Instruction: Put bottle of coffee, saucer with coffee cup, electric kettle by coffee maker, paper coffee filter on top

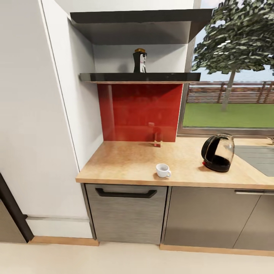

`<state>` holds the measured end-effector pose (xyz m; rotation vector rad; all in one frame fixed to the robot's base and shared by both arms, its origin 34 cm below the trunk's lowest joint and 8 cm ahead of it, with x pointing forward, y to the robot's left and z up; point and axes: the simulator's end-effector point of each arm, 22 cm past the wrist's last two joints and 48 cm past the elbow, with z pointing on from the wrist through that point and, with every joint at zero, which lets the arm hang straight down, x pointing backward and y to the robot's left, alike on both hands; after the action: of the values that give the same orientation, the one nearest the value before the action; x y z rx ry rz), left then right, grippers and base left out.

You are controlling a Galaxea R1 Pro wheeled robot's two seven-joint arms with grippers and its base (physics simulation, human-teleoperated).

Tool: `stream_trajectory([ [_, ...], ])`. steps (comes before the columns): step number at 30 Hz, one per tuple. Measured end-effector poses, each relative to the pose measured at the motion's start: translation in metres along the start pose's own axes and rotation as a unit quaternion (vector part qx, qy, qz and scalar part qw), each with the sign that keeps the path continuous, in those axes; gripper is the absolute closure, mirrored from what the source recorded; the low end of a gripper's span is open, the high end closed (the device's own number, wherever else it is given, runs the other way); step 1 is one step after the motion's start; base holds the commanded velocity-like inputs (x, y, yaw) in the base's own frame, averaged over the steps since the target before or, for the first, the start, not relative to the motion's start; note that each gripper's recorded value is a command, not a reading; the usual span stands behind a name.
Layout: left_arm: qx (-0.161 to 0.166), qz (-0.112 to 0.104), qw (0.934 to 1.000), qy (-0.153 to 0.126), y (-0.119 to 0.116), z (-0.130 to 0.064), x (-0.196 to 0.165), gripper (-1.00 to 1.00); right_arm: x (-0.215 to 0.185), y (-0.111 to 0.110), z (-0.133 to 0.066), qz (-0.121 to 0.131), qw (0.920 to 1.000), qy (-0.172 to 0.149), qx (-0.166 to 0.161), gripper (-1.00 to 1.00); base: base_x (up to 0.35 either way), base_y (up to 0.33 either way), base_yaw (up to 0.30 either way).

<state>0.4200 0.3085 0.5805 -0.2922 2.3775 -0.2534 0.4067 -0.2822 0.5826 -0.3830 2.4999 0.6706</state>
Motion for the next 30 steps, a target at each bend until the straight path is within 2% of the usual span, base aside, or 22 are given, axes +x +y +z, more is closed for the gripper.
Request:
stream_trajectory([
  [15, 0.007, -0.002, 1.0000, -0.001, -0.001, -0.001, -0.001, -1.00, 0.005, -0.002, -0.001, 0.003, 1.0000, 0.004, 0.002, -1.00, 0.000, 0.000, 0.000],
  [30, 0.008, -0.002, 1.0000, 0.000, -0.008, -0.018, -0.015, -1.00, -0.008, 0.007, -0.018, 0.004, 1.0000, 0.004, 0.002, -1.00, 0.000, 0.000, 0.000],
])
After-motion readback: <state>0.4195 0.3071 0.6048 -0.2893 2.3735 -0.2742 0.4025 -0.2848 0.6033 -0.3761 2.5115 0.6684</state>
